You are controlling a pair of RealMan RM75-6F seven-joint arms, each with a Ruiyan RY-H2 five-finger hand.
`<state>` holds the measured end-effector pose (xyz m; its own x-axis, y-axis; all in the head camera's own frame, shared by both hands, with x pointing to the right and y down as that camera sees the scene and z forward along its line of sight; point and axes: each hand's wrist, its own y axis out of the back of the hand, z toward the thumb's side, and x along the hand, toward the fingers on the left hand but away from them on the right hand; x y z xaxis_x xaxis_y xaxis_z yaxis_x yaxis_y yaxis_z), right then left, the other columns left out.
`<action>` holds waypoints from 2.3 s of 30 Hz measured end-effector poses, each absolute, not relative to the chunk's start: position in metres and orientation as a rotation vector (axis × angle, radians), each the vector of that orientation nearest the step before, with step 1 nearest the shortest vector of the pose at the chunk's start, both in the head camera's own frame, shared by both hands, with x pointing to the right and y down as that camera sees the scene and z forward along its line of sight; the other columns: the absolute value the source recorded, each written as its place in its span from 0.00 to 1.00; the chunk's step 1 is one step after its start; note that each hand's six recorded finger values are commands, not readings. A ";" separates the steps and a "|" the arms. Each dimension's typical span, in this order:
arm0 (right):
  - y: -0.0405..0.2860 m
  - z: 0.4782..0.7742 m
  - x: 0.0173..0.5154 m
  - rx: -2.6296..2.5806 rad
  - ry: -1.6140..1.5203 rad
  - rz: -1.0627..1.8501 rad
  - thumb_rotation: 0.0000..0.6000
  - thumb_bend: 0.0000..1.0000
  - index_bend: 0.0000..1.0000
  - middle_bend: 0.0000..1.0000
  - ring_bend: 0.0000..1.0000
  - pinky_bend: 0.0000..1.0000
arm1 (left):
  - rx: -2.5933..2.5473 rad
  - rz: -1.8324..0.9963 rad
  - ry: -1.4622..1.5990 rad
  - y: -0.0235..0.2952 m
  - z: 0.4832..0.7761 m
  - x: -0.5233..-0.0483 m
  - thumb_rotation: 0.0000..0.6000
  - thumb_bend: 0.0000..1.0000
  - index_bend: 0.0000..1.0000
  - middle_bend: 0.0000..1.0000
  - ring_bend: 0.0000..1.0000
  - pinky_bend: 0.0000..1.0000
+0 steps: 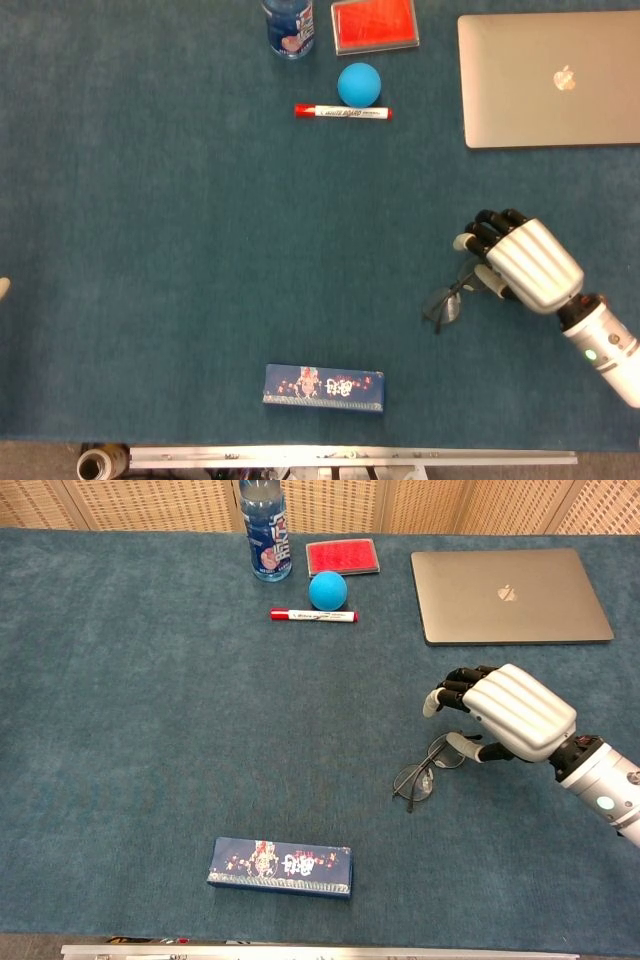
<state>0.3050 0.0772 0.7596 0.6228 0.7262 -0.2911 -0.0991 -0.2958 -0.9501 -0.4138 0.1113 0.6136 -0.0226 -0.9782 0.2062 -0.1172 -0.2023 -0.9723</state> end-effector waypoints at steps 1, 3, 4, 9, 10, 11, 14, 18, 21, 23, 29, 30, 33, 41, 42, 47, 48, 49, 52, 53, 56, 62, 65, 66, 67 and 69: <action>0.077 0.760 0.305 -1.685 -0.520 0.888 1.00 0.33 0.40 0.45 0.30 0.44 | -1.431 -1.330 1.216 0.111 0.613 -0.414 1.00 0.00 0.47 0.42 0.31 0.47; 0.077 0.761 0.306 -1.683 -0.520 0.891 1.00 0.33 0.40 0.45 0.30 0.44 | -1.430 -1.329 1.217 0.111 0.613 -0.414 1.00 0.00 0.47 0.42 0.31 0.47; 0.076 0.761 0.306 -1.681 -0.519 0.894 1.00 0.33 0.40 0.45 0.30 0.44 | -1.430 -1.329 1.218 0.111 0.613 -0.414 1.00 0.00 0.47 0.42 0.31 0.47; 0.076 0.763 0.308 -1.676 -0.515 0.908 1.00 0.33 0.40 0.45 0.30 0.44 | -1.430 -1.330 1.216 0.111 0.614 -0.414 1.00 0.00 0.47 0.42 0.31 0.47; 0.076 0.764 0.309 -1.676 -0.514 0.911 1.00 0.33 0.40 0.45 0.30 0.44 | -1.430 -1.331 1.216 0.111 0.614 -0.414 1.00 0.00 0.47 0.42 0.31 0.47; 0.076 0.764 0.309 -1.676 -0.513 0.913 1.00 0.33 0.40 0.45 0.30 0.44 | -1.430 -1.331 1.216 0.111 0.614 -0.414 1.00 0.00 0.47 0.42 0.31 0.47; 0.075 0.766 0.309 -1.674 -0.510 0.920 1.00 0.33 0.40 0.45 0.30 0.44 | -1.429 -1.330 1.217 0.111 0.613 -0.414 1.00 0.00 0.47 0.42 0.31 0.47; 0.075 0.768 0.310 -1.671 -0.503 0.933 1.00 0.33 0.40 0.45 0.30 0.44 | -1.428 -1.330 1.218 0.111 0.613 -0.414 1.00 0.00 0.47 0.42 0.31 0.47; 0.075 0.770 0.310 -1.669 -0.497 0.945 1.00 0.33 0.40 0.45 0.30 0.44 | -1.428 -1.329 1.219 0.111 0.613 -0.414 1.00 0.00 0.47 0.42 0.31 0.47; 0.075 0.772 0.311 -1.668 -0.493 0.953 1.00 0.33 0.40 0.45 0.30 0.44 | -1.429 -1.328 1.221 0.111 0.612 -0.414 1.00 0.00 0.47 0.42 0.31 0.47; 0.074 0.775 0.312 -1.667 -0.491 0.966 1.00 0.33 0.40 0.45 0.30 0.44 | -1.427 -1.327 1.223 0.111 0.612 -0.414 1.00 0.00 0.47 0.42 0.31 0.47; 0.074 0.775 0.312 -1.668 -0.492 0.966 1.00 0.33 0.40 0.45 0.30 0.44 | -1.428 -1.328 1.223 0.111 0.612 -0.414 1.00 0.00 0.47 0.42 0.31 0.47; 0.073 0.776 0.313 -1.667 -0.492 0.969 1.00 0.33 0.40 0.45 0.30 0.44 | -1.428 -1.329 1.222 0.111 0.612 -0.415 1.00 0.00 0.47 0.42 0.31 0.47; 0.071 0.775 0.313 -1.681 -0.505 0.963 1.00 0.33 0.40 0.45 0.30 0.44 | -1.429 -1.329 1.223 0.111 0.612 -0.415 1.00 0.00 0.47 0.42 0.31 0.47; 0.071 0.774 0.313 -1.681 -0.511 0.956 1.00 0.33 0.40 0.45 0.30 0.44 | -1.428 -1.329 1.223 0.111 0.612 -0.415 1.00 0.00 0.47 0.42 0.31 0.47; 0.068 0.754 0.310 -1.676 -0.559 0.898 1.00 0.33 0.40 0.45 0.30 0.44 | -1.428 -1.330 1.223 0.111 0.613 -0.415 1.00 0.00 0.47 0.42 0.31 0.47; 0.067 0.750 0.309 -1.673 -0.567 0.887 1.00 0.33 0.40 0.45 0.30 0.44 | -1.427 -1.330 1.223 0.111 0.613 -0.415 1.00 0.00 0.47 0.42 0.31 0.47; 0.067 0.744 0.309 -1.667 -0.577 0.872 1.00 0.33 0.40 0.45 0.30 0.44 | -1.427 -1.330 1.223 0.111 0.613 -0.415 1.00 0.00 0.47 0.42 0.31 0.47; 0.064 0.725 0.311 -1.642 -0.604 0.843 1.00 0.33 0.40 0.45 0.30 0.44 | -1.426 -1.328 1.222 0.111 0.612 -0.414 1.00 0.00 0.47 0.42 0.31 0.47; 0.063 0.719 0.313 -1.630 -0.612 0.837 1.00 0.32 0.40 0.45 0.30 0.44 | -1.427 -1.326 1.221 0.111 0.612 -0.414 1.00 0.00 0.47 0.42 0.31 0.47; 0.059 0.697 0.325 -1.578 -0.642 0.833 1.00 0.32 0.40 0.44 0.30 0.44 | -1.427 -1.325 1.220 0.111 0.612 -0.413 1.00 0.00 0.47 0.43 0.31 0.47; 0.052 0.648 0.367 -1.411 -0.746 0.891 1.00 0.23 0.40 0.44 0.30 0.45 | -1.432 -1.308 1.215 0.108 0.613 -0.410 1.00 0.00 0.47 0.43 0.31 0.47; 0.053 0.626 0.393 -1.312 -0.805 0.950 1.00 0.21 0.40 0.43 0.29 0.45 | -1.440 -1.295 1.207 0.106 0.614 -0.407 1.00 0.00 0.47 0.43 0.31 0.47; 0.053 0.620 0.400 -1.284 -0.821 0.971 1.00 0.20 0.40 0.42 0.28 0.45 | -1.443 -1.292 1.202 0.105 0.615 -0.406 1.00 0.00 0.47 0.43 0.31 0.47; 0.054 0.614 0.410 -1.251 -0.840 1.000 1.00 0.20 0.40 0.42 0.28 0.45 | -1.446 -1.291 1.198 0.104 0.616 -0.405 1.00 0.00 0.47 0.43 0.31 0.47; 0.056 0.607 0.424 -1.213 -0.866 1.042 1.00 0.20 0.40 0.42 0.28 0.45 | -1.452 -1.288 1.191 0.103 0.618 -0.403 1.00 0.00 0.47 0.43 0.31 0.47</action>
